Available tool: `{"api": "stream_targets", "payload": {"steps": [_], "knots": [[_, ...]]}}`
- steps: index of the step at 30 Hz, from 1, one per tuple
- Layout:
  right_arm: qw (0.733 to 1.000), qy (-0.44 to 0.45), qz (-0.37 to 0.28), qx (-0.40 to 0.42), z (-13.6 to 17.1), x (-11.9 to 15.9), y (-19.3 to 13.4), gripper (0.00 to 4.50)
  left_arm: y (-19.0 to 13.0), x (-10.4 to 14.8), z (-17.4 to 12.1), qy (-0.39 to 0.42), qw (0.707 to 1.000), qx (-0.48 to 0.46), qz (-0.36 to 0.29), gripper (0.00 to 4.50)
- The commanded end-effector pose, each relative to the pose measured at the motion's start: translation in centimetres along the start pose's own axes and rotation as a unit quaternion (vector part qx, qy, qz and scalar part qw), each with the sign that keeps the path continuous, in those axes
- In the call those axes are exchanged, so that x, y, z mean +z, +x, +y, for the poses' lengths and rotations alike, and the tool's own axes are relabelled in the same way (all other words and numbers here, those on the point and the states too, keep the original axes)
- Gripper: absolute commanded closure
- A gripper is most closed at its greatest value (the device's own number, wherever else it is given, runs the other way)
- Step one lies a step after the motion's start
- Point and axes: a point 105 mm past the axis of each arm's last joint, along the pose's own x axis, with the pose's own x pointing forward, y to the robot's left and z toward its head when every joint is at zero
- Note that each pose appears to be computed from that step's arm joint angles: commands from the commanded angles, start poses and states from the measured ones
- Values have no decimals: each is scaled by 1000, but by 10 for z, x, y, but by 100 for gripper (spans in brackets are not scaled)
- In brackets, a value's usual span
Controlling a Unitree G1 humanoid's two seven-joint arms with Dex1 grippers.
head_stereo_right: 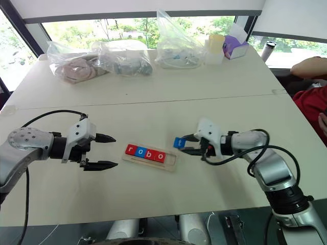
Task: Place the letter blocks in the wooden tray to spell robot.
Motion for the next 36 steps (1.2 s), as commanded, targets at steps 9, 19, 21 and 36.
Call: {"api": "stream_targets", "payload": {"steps": [9, 19, 21, 36], "knots": [[999, -31, 39, 8, 10, 3, 19, 336, 1, 15, -19, 6, 999, -16, -31, 0], [999, -30, 43, 9, 11, 1, 23, 336, 6, 22, -16, 6, 999, -6, -45, 0], [999, -29, 44, 7, 10, 1, 23, 336, 7, 23, -15, 6, 999, -4, -49, 0], [999, 4, -22, -26, 0, 25, 15, 336, 9, 24, -12, 5, 999, 5, -54, 0]]}}
